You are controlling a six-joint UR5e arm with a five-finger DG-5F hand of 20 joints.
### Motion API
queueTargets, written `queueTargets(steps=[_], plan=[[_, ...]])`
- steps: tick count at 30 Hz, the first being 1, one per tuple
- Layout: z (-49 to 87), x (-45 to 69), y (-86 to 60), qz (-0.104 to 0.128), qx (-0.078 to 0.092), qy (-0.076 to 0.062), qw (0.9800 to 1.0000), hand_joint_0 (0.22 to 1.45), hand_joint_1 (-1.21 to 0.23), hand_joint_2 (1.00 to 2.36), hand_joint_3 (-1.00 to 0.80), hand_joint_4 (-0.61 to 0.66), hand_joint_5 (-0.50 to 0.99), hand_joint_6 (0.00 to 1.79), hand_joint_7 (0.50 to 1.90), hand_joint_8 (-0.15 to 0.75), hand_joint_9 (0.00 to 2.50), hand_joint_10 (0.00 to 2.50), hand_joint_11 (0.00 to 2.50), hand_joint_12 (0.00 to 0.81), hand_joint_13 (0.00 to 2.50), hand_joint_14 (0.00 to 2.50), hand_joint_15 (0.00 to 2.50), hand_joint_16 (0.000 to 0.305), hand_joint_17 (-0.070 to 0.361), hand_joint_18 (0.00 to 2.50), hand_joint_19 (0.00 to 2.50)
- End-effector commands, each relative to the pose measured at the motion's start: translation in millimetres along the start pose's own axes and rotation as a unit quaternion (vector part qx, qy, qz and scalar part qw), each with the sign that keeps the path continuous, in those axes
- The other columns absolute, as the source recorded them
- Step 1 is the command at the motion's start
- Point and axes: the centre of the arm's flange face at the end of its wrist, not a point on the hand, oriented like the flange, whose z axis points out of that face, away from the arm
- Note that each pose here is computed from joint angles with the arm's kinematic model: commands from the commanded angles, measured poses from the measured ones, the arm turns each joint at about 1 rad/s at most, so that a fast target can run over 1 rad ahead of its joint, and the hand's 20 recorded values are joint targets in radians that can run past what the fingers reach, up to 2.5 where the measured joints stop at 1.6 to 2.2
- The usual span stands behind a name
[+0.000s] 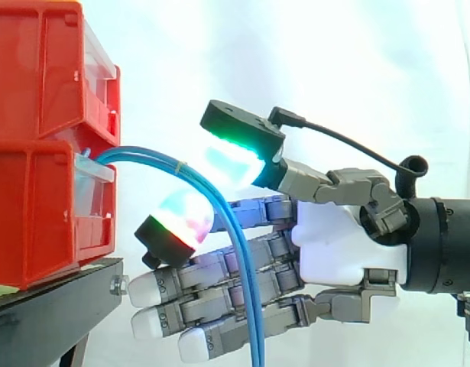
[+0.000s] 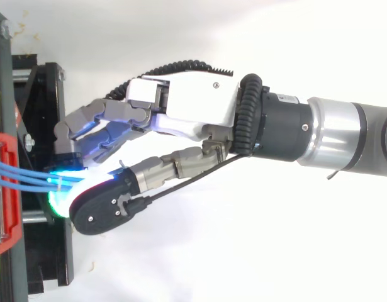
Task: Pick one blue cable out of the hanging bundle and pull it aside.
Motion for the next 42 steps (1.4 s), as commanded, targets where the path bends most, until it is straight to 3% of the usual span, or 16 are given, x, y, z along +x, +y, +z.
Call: queueTargets(steps=[1, 14, 22, 27, 39, 42], plan=[[0.1, 0.4, 0.2, 0.000, 0.000, -0.001, 1.0000, 0.50, -0.55, 1.00, -0.49, 0.21, -0.17, 0.78, 1.10, 0.327, 0.69, 0.01, 0.28, 0.367, 0.57, 0.01, 0.23, 0.058, 0.132, 0.58, 0.37], [1.2, 3.7, 1.3, -0.010, -0.002, -0.003, 0.9999, 0.50, -0.54, 1.00, -0.48, 0.20, -0.16, 0.76, 1.14, 0.326, 0.70, 0.01, 0.28, 0.369, 0.57, 0.01, 0.24, 0.059, 0.132, 0.59, 0.38], [1.5, 6.6, 1.6, -0.012, -0.002, -0.016, 0.9998, 0.51, -0.56, 1.00, -0.47, 0.20, -0.16, 0.75, 1.15, 0.324, 0.69, 0.01, 0.28, 0.367, 0.57, 0.01, 0.24, 0.058, 0.130, 0.58, 0.38], [4.7, 16.1, 9.6, -0.024, -0.008, -0.016, 0.9995, 0.51, -0.56, 1.00, -0.46, 0.20, -0.16, 0.75, 1.15, 0.325, 0.69, 0.01, 0.28, 0.366, 0.57, 0.01, 0.24, 0.058, 0.130, 0.58, 0.37], [7.4, 17.9, 16.3, -0.022, -0.010, -0.015, 0.9996, 0.57, -0.60, 1.02, -0.22, 0.19, -0.17, 0.79, 1.24, 0.311, 0.69, 0.01, 0.29, 0.351, 0.56, 0.01, 0.24, 0.055, 0.123, 0.56, 0.37], [7.7, 17.9, 18.2, -0.022, -0.012, -0.016, 0.9996, 0.58, -0.68, 1.02, -0.17, 0.20, -0.19, 0.84, 1.16, 0.304, 0.67, 0.01, 0.29, 0.349, 0.55, 0.01, 0.24, 0.054, 0.121, 0.56, 0.37]])
